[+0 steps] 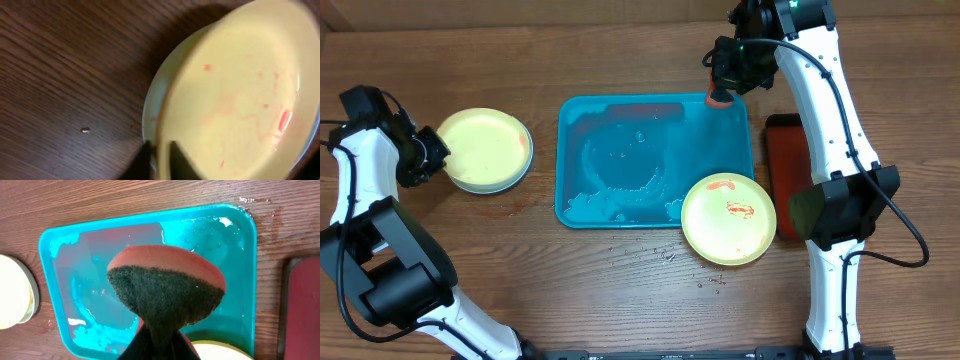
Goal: Clean dirty plates on tray and stack at the side
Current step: 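Place the yellow plate onto the white plate left of the tray, then move the left gripper back over the tray toward the second yellow plate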
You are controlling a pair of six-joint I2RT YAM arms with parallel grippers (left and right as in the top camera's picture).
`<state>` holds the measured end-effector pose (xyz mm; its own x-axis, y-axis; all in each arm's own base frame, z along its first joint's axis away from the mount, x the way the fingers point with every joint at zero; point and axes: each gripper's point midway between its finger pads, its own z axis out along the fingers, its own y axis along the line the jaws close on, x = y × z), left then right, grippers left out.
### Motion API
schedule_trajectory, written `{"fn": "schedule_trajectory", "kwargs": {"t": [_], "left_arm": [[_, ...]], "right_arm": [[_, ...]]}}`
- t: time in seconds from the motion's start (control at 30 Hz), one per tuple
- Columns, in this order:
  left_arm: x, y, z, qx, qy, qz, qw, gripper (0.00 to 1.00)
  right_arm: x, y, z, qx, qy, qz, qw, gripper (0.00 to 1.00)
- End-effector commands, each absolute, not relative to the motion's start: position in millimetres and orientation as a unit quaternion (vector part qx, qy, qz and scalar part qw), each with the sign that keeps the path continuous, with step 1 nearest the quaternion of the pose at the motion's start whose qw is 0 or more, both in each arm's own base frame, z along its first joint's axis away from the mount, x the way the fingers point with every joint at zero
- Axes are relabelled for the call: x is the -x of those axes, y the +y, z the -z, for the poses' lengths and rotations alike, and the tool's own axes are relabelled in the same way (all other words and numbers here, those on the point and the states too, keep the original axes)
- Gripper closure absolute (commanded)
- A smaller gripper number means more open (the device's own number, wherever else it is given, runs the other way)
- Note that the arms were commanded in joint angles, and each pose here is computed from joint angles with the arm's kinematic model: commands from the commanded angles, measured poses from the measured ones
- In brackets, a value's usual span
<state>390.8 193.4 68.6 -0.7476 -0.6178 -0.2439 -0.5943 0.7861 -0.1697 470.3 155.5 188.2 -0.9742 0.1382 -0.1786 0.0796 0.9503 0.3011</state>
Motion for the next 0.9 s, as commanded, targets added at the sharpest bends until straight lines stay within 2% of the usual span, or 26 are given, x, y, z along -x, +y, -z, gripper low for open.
{"fn": "schedule_trajectory", "kwargs": {"t": [0.0,0.2,0.33,0.47,0.6,0.73,0.87], "left_arm": [[-394,188,-79,0.312,0.935,0.047,0.159,0.6],[-404,173,-100,0.268,0.949,0.049,0.161,0.52],[-427,130,-136,0.182,0.963,0.086,0.18,0.49],[-448,44,-162,0.048,0.967,0.155,0.195,0.45],[-454,-43,-161,-0.044,0.963,0.19,0.187,0.42],[-445,-136,-158,-0.125,0.944,0.255,0.168,0.36],[-420,-209,-137,-0.166,0.934,0.296,0.111,0.37]], "right_arm": [[-472,158,-199,-0.049,0.98,-0.151,0.116,0.9],[-472,158,-199,-0.049,0.98,-0.152,0.116,0.9],[-472,158,-199,-0.049,0.98,-0.152,0.116,0.9],[-472,158,-199,-0.049,0.98,-0.153,0.115,0.9],[-472,158,-199,-0.049,0.98,-0.153,0.115,0.9],[-472,158,-199,-0.049,0.98,-0.153,0.115,0.9],[-472,158,-199,-0.049,0.98,-0.153,0.115,0.9]]}}
